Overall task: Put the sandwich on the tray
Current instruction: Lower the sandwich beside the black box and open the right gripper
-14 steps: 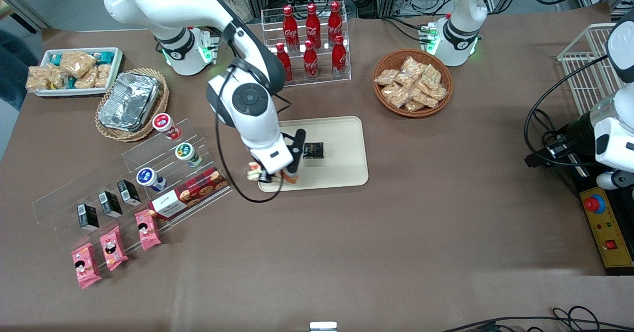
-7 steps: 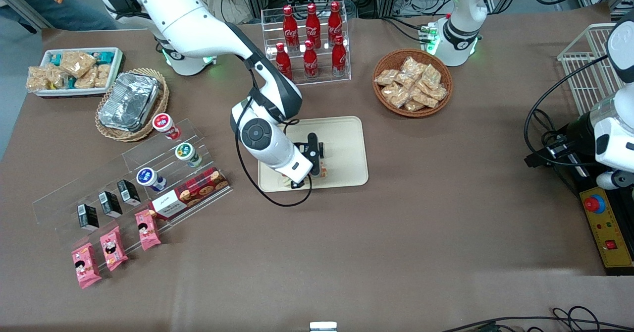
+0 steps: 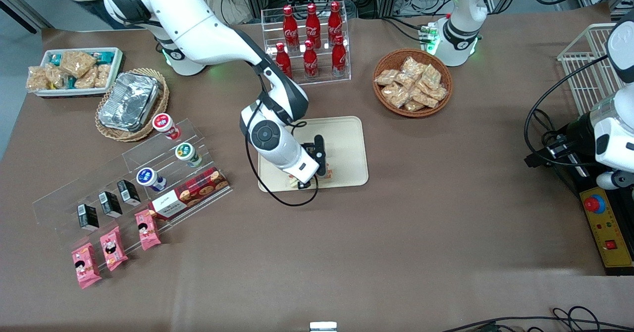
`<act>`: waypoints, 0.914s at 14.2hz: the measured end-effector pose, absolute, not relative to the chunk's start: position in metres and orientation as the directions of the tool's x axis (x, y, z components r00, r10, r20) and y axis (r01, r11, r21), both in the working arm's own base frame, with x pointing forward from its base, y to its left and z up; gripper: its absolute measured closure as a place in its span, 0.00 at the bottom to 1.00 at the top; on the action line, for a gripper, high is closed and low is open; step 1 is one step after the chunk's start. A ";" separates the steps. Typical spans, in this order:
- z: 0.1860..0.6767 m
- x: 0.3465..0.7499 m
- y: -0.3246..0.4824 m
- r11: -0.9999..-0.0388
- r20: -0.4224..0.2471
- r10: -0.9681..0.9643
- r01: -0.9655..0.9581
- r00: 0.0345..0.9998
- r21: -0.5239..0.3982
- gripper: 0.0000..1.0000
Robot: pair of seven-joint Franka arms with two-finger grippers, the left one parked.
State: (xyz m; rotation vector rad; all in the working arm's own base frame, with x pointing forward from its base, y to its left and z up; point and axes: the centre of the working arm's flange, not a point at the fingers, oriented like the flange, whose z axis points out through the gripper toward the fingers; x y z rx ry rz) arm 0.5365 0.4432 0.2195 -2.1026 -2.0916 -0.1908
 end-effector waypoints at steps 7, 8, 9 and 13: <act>0.209 0.529 0.455 -0.102 0.200 0.974 0.993 0.111 -0.051 0.34; 0.217 0.532 0.451 -0.105 0.193 0.974 0.992 0.116 -0.063 0.24; 0.232 0.536 0.446 -0.108 0.178 0.976 0.990 0.123 -0.089 0.15; 0.326 0.571 0.367 -0.209 0.076 0.972 0.964 0.223 -0.162 0.00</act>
